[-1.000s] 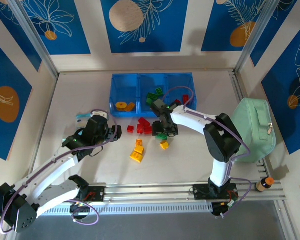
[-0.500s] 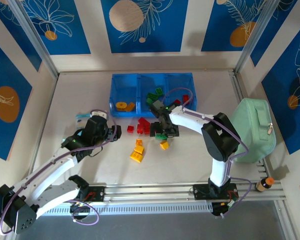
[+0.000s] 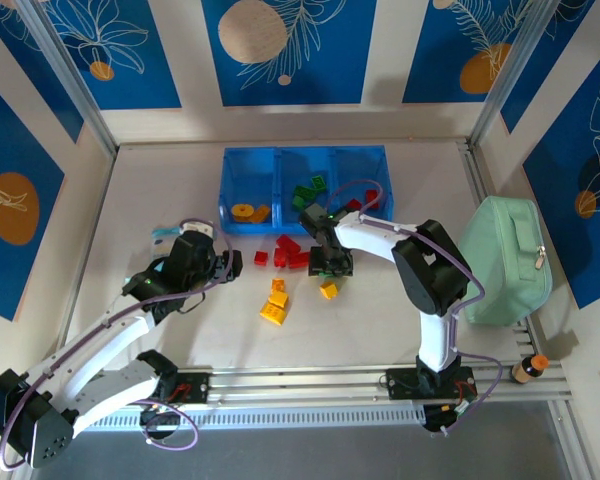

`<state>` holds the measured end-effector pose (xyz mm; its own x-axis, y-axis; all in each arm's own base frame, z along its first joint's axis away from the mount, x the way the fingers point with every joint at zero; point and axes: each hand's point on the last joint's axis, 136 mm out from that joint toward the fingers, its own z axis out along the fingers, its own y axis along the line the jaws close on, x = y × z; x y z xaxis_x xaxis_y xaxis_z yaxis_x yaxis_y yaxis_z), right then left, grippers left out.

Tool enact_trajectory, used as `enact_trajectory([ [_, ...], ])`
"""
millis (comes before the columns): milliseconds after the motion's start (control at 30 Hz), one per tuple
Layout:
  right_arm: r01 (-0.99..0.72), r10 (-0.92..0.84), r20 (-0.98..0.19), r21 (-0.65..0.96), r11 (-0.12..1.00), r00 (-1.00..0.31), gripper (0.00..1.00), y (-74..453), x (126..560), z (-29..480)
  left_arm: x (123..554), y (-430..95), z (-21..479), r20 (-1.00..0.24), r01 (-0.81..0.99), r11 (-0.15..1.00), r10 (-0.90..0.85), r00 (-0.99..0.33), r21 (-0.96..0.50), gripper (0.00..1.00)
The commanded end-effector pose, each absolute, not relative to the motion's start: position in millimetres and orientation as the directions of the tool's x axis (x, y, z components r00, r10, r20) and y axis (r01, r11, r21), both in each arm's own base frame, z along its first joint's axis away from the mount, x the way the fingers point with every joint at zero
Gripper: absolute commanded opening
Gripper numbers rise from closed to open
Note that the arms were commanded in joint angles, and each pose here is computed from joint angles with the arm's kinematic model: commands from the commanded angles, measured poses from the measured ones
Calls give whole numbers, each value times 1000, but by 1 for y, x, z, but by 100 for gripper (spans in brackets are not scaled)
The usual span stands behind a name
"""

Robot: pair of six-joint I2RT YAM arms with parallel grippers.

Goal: Sort the legos into containers by color
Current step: Pick up the lego from the center of the table, then place the lego in the container.

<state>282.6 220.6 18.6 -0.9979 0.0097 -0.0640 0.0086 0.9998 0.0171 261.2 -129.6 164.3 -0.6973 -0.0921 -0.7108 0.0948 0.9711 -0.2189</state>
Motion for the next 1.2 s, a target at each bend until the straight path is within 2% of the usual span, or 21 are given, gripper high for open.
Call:
enact_trajectory([
  [0, -7, -5, -74, 24, 1000, -997, 54, 226, 279, 21, 261, -124, 164, -718, 92, 976, -80, -691, -198, 79],
  [233, -28, -25, -153, 16, 999, -988, 52, 221, 283, 60, 261, -124, 163, -719, 92, 976, -83, -690, -200, 79],
  [533, -94, -69, -274, 78, 993, -959, 51, 240, 345, 122, 256, -124, 163, -719, 100, 972, -88, -690, -215, 79],
  [833, -112, -76, -294, 105, 988, -953, 50, 251, 408, 127, 243, -114, 160, -715, 84, 971, -106, -691, -224, 79],
  [1167, -120, -88, -283, 97, 988, -955, 49, 256, 437, 116, 243, -114, 160, -717, 83, 971, -108, -688, -226, 79],
])
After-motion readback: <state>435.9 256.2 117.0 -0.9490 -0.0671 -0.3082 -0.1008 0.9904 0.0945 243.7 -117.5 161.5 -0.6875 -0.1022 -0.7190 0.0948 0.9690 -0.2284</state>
